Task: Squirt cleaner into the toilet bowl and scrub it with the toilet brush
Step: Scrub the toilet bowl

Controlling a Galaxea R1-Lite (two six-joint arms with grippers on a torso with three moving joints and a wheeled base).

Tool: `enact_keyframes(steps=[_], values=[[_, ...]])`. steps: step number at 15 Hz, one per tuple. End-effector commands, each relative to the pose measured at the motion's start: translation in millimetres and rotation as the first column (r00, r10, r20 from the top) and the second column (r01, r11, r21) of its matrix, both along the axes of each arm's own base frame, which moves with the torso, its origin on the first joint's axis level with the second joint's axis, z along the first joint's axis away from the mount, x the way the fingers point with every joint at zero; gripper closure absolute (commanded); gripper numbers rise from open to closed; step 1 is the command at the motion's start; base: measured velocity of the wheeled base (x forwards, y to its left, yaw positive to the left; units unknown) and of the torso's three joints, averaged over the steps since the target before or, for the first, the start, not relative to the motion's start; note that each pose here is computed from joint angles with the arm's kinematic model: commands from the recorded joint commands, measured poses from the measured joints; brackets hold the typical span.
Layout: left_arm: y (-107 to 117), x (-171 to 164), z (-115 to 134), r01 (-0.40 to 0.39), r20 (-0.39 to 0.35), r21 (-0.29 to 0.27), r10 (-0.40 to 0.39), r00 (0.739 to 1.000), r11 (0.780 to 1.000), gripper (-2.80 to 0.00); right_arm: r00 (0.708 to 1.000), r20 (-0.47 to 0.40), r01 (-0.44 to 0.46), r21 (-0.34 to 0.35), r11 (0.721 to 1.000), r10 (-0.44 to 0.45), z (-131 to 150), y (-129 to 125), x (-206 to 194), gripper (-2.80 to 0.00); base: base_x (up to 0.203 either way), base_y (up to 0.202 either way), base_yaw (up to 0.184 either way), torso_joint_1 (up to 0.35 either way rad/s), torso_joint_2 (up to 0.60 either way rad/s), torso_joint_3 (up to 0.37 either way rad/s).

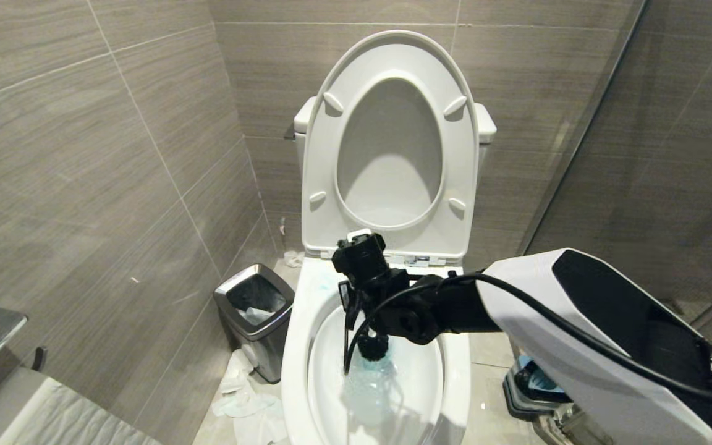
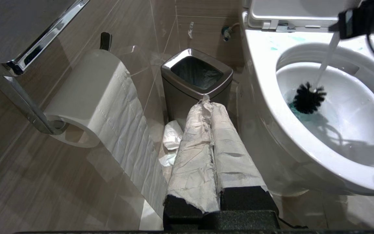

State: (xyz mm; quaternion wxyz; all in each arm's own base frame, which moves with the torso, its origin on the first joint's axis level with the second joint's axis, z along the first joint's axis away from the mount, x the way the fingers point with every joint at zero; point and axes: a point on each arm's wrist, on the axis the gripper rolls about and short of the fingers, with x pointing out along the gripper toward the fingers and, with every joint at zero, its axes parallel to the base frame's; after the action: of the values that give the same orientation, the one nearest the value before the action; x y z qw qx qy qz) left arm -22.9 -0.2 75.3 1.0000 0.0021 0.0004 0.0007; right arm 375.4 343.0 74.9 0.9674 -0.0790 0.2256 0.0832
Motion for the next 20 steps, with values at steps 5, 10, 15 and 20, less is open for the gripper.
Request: enact_keyframes(steps=[5,10,15,20], values=[[0.0,0.2,-0.4,0.000,-0.002,0.000,0.000,1.000,1.000,0.00,1.000,-0.008,0.021,-0.024,1.000,-0.021,-20.0,2.5,7.6,0.00,0.000,0.000,0.000,0.000,0.00,0.000],[0.0,0.2,-0.4,0.000,-0.002,0.000,0.000,1.000,1.000,0.00,0.997,0.072,0.009,0.062,0.998,-0.014,49.8,-6.1,-4.2,0.00,0.000,0.000,0.000,0.000,0.00,0.000],[0.0,0.2,-0.4,0.000,-0.002,0.000,0.000,1.000,1.000,0.00,1.000,0.020,0.013,0.022,1.000,-0.013,10.2,0.9,3.0,0.00,0.000,0.000,0.000,0.000,0.00,0.000],[0.0,0.2,-0.4,0.000,-0.002,0.000,0.000,1.000,1.000,0.00,1.000,-0.009,0.010,-0.015,1.000,-0.010,-33.0,12.9,15.6,0.00,0.000,0.000,0.000,0.000,0.00,0.000]])
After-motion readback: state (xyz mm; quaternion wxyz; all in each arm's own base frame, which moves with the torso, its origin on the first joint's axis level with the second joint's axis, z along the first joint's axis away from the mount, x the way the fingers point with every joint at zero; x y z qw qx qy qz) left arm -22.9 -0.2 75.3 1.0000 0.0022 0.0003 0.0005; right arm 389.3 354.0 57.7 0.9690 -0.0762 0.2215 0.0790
